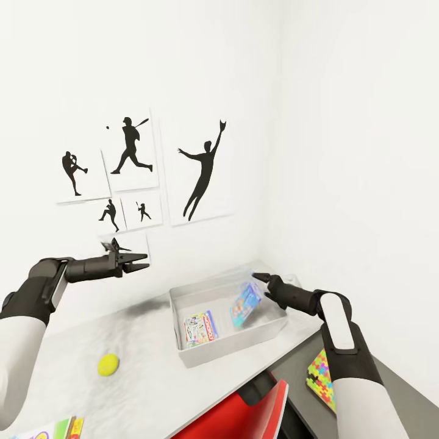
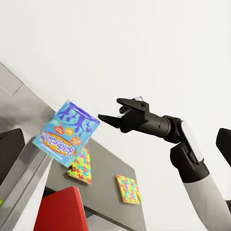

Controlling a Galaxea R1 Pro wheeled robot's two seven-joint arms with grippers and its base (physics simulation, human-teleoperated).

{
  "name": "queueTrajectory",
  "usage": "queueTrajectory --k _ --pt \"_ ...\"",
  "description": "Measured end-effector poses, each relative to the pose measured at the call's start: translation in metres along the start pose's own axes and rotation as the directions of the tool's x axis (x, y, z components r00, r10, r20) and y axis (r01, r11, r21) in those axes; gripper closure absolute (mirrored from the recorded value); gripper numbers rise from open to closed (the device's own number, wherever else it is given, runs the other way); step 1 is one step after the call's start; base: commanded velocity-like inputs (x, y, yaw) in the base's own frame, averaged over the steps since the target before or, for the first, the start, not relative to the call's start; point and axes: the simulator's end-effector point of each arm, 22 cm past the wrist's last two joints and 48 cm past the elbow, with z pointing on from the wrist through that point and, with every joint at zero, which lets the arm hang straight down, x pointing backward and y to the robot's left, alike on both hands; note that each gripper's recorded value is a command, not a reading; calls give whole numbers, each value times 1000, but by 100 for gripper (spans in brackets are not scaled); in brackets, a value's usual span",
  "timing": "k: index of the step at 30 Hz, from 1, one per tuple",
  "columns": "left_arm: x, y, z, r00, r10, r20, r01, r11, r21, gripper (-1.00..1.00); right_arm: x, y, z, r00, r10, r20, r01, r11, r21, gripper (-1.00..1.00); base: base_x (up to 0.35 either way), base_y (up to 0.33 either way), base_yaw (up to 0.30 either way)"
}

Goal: Put all the toys in the child's room - the three board games (two on the bed and one on the table), the two jigsaw puzzles on the table, and the tennis ball on the table - inside the toy box on the table in the child's room.

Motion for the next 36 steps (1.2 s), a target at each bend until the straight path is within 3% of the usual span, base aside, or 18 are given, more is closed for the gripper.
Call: queueTrajectory --k 36 --pt "0 0 0 1000 0 0 0 1000 0 -100 0 1 0 1000 -1 -1 1 1000 -4 -100 -10 0 0"
